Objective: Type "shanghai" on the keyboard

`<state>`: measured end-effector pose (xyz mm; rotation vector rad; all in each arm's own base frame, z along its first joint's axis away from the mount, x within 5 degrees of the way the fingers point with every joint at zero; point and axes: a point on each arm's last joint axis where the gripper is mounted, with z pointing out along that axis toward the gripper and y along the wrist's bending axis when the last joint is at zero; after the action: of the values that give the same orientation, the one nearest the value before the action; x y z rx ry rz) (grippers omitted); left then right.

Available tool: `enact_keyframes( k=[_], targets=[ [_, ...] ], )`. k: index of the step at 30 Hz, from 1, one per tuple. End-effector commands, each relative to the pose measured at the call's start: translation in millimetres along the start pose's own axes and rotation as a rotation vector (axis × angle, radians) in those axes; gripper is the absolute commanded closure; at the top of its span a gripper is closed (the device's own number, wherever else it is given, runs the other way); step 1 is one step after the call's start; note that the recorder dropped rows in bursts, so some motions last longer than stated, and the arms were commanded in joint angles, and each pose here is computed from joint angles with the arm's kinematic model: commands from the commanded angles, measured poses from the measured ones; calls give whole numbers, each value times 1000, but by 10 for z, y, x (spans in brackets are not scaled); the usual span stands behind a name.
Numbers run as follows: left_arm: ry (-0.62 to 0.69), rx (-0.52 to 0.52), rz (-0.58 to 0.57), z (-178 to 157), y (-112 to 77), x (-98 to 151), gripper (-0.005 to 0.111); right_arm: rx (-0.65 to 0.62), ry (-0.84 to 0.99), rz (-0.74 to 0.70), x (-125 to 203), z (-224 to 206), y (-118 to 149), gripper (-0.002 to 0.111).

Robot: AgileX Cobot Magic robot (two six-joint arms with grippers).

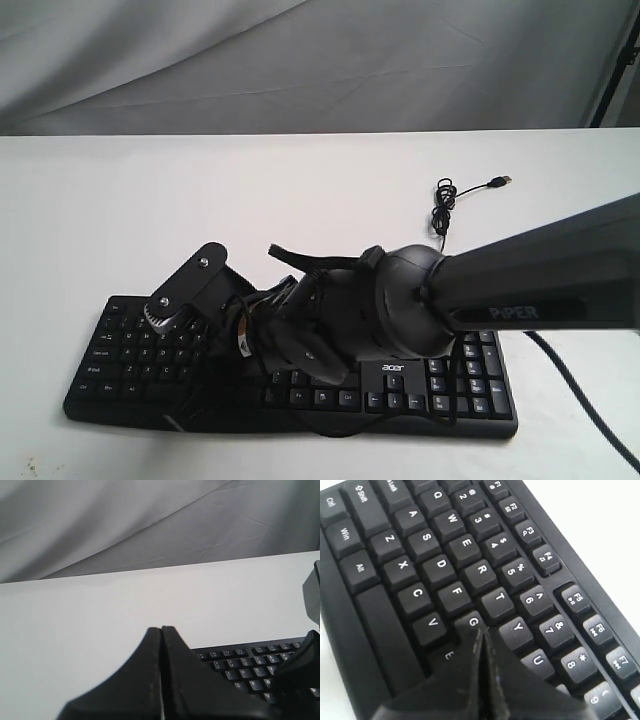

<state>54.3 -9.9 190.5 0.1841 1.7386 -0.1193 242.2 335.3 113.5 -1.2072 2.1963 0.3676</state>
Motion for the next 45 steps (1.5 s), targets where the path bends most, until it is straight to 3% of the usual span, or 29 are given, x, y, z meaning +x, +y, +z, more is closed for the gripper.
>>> enact_keyframes(
  k=[1, 25, 35, 45],
  targets=[
    [-4, 4, -1, 1, -2, 8, 107, 0, 40, -19, 62, 19, -7, 108],
    [-4, 4, -1, 1, -2, 8, 107, 9, 52, -16, 85, 31, -75, 108],
    [-4, 4, -1, 1, -2, 8, 107, -4, -18, -64, -269, -320, 61, 108],
    [-4, 4, -1, 1, -2, 8, 107, -41, -84, -131, -687, 94, 379, 108]
  ],
)
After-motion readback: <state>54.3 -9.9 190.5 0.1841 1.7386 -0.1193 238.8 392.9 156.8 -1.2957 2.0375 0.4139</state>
